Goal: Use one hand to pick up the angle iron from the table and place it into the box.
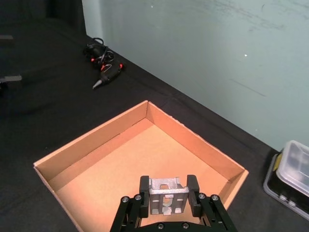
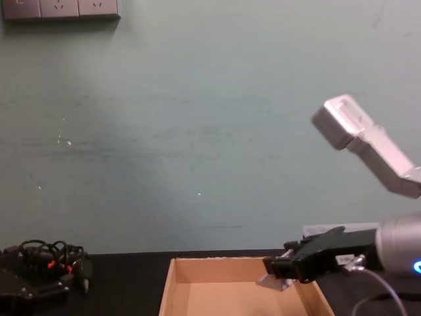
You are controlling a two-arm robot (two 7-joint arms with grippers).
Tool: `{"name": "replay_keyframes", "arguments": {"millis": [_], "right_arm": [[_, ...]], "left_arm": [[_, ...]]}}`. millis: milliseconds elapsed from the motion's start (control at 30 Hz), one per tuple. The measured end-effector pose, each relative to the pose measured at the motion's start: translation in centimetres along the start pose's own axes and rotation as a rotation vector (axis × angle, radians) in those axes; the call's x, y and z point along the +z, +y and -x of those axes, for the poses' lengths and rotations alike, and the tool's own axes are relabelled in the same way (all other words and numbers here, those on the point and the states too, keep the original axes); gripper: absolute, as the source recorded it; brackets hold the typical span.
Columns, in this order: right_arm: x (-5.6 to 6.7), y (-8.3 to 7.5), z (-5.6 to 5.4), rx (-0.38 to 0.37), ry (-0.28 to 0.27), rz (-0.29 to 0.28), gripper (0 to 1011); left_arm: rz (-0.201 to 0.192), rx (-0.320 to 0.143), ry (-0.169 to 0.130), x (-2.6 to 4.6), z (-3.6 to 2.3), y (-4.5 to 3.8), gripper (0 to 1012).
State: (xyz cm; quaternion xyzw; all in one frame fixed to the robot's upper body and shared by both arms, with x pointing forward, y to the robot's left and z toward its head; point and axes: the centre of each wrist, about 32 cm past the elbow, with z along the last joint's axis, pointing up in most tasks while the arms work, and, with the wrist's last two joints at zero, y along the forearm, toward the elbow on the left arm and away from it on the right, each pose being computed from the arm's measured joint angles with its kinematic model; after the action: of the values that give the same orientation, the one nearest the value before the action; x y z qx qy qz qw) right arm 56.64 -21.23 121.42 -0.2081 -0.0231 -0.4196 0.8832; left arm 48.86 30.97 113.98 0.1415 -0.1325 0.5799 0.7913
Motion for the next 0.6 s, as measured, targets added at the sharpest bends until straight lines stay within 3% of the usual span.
{"name": "replay_keyframes", "arguments": {"millis": [233,600], "right_arm": [[-0.6,1.8,-0.2,0.009,-0.002,-0.023,479],[-1.7,2.8,-0.3,-0.012,0.015,0.008,479]], "left_arm": [[0.0,0.0,0.0,0.0,0.0,0.0,1011],[0.0,0.0,0.0,0.0,0.0,0.0,1011]]}}
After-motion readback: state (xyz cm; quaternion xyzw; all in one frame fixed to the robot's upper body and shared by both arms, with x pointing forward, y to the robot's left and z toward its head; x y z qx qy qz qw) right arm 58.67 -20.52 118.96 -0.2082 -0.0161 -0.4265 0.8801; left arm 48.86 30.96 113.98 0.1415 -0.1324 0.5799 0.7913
